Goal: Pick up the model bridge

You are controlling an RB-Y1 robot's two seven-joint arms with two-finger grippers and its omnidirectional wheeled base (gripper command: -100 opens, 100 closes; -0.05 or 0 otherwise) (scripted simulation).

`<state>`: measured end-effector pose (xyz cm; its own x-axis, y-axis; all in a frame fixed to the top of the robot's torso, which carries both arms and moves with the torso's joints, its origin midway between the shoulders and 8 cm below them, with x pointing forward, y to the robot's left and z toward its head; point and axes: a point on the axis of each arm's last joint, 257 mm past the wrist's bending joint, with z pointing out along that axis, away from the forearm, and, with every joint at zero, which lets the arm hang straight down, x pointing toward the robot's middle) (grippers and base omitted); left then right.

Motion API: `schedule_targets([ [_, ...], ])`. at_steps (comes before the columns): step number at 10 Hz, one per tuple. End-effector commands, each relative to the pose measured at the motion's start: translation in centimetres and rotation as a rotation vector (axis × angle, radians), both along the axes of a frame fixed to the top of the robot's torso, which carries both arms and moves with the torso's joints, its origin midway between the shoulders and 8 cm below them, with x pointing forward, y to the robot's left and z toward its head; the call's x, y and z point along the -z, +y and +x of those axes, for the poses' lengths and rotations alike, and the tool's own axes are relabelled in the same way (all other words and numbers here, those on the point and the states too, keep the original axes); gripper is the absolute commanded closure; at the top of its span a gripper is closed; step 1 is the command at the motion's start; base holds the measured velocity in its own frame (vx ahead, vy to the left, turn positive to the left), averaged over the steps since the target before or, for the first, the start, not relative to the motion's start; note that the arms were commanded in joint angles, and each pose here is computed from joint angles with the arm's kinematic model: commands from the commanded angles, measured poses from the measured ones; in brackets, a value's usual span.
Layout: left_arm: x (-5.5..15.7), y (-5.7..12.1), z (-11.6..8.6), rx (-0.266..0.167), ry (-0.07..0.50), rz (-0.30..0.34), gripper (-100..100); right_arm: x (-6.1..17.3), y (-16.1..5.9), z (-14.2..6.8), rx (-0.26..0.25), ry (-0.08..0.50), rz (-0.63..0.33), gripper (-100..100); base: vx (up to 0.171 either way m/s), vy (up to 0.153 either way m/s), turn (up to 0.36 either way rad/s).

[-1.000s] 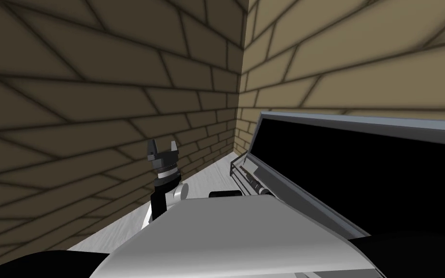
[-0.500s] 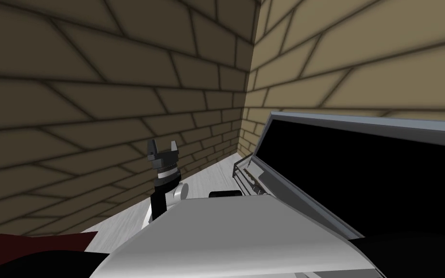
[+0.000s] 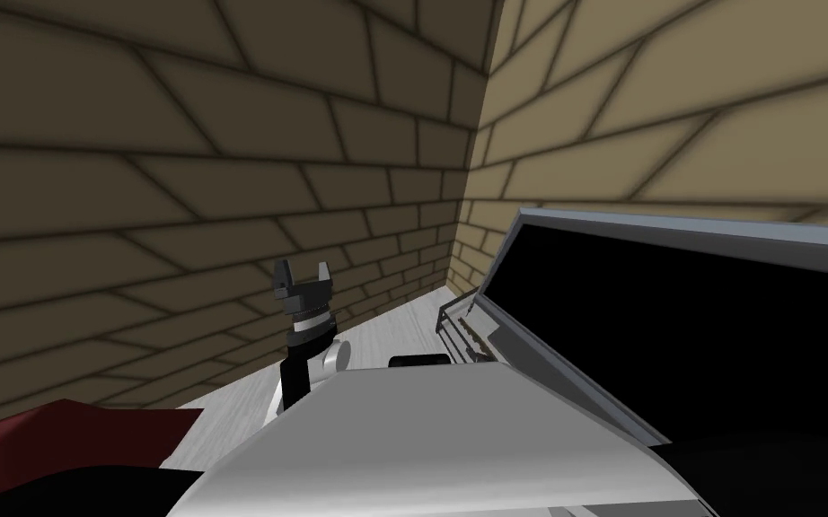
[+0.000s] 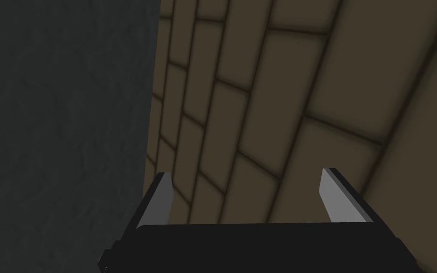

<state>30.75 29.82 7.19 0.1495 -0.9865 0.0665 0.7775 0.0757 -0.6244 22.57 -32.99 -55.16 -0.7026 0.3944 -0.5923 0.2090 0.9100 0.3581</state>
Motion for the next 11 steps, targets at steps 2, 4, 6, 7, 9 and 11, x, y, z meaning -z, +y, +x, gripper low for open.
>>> schedule_targets([
  [2, 0.0, 0.0, 0.0, 0.0, 0.0, 0.0, 0, 2.6, -1.8, -3.2, -0.073, 0.092, -0.097, -100, 0.075, -0.005, 0.201],
  [4, 0.0, 0.0, 0.0, 0.0, 0.0, 0.0, 0, 3.1, -2.5, -4.0, -0.066, 0.111, -0.107, -100, 0.051, 0.005, 0.051],
  [6, 0.0, 0.0, 0.0, 0.0, 0.0, 0.0, 0, 4.9, -4.3, -6.6, -0.134, 0.186, -0.192, -100, 0.05, 0.009, 0.189],
  [7, 0.0, 0.0, 0.0, 0.0, 0.0, 0.0, 0, 5.1, -4.7, -7.1, -0.131, 0.196, -0.197, -100, 0.071, -0.006, 0.076],
  [9, 0.0, 0.0, 0.0, 0.0, 0.0, 0.0, 0, 6.6, -6.9, -9.8, -0.194, 0.272, -0.279, -100, 0.082, -0.011, 0.135],
  [11, 0.0, 0.0, 0.0, 0.0, 0.0, 0.0, 0, 7.2, -8.1, -11.3, -0.223, 0.311, -0.32, -100, 0.069, -0.008, 0.098],
])
